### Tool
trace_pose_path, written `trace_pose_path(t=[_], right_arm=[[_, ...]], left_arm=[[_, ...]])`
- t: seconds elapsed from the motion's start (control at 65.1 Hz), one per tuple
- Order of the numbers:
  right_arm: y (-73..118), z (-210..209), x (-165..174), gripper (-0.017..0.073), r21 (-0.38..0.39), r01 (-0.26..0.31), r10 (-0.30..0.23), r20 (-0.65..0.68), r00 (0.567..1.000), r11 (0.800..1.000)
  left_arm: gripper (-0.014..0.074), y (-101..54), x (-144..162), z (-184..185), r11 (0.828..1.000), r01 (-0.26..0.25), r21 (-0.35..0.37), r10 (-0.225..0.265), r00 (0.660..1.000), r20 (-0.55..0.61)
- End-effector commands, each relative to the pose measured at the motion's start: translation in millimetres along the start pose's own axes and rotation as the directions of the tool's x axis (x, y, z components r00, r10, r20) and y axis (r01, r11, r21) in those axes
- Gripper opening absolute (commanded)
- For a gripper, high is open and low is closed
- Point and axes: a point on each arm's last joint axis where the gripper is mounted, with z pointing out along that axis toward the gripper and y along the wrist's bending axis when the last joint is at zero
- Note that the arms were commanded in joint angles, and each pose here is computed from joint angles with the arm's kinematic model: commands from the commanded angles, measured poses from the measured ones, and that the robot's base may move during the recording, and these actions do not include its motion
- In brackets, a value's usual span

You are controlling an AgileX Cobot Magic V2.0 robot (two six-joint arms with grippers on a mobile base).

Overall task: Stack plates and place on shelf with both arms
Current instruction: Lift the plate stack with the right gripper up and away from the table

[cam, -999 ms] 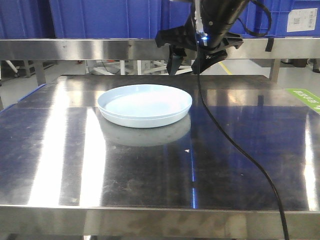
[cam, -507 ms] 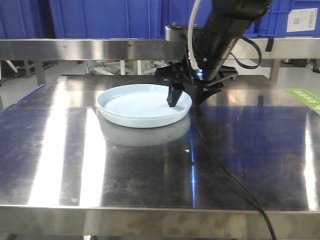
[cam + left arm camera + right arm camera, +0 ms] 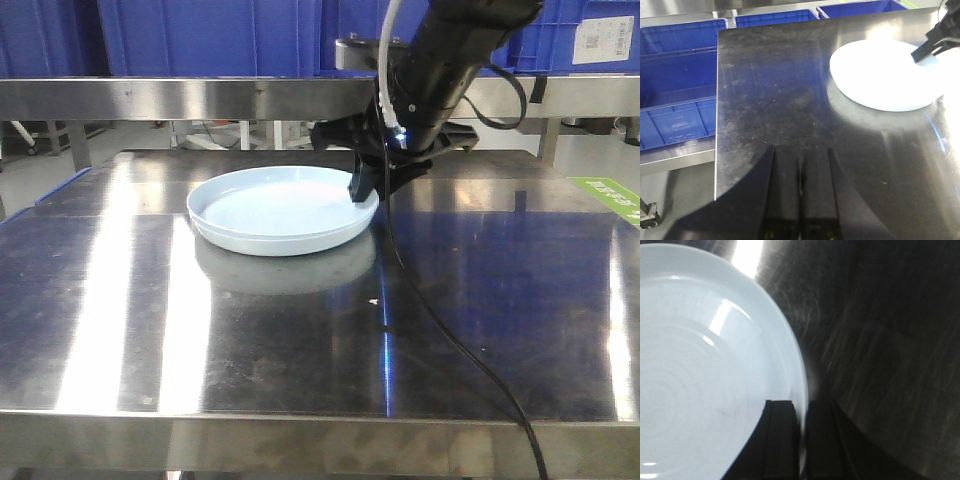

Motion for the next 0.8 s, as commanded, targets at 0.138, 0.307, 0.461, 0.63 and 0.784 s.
trace_pose_path(t=[0.138, 0.307, 0.461, 0.63, 0.784], right_arm=[[1.7, -101.6, -49.5, 0.005, 0.033, 0.071, -0.077, 0.281, 0.957, 0.997], [-7.5, -163.9, -59.7, 0.005, 0.052, 0.049, -0.065, 0.384, 0.921, 0.997], [-24.5, -213.6, -52.6, 0.005, 0.084, 0.008, -0.047, 0.475, 0.879, 0.996], [-37.5, -256.1, -17.1, 0.0049, 0.114, -0.031, -0.038, 0.556, 0.831, 0.993], [-37.8, -279.5, 26.4, 0.0049, 0.123, -0.042, -0.041, 0.602, 0.797, 0.992]], left_arm=[[0.01, 1.4, -17.6, -2.1, 1.0, 0.005, -0.012, -0.003, 0.994, 0.112], [0.01, 1.4, -17.6, -2.1, 1.0, 0.005, -0.012, -0.003, 0.994, 0.112], [0.01, 1.4, -17.6, -2.1, 1.0, 0.005, -0.012, -0.003, 0.994, 0.112], [0.01, 1.4, -17.6, -2.1, 1.0, 0.005, -0.012, -0.003, 0.994, 0.112], [0.01, 1.4, -17.6, -2.1, 1.0, 0.005, -0.012, -0.003, 0.994, 0.112]])
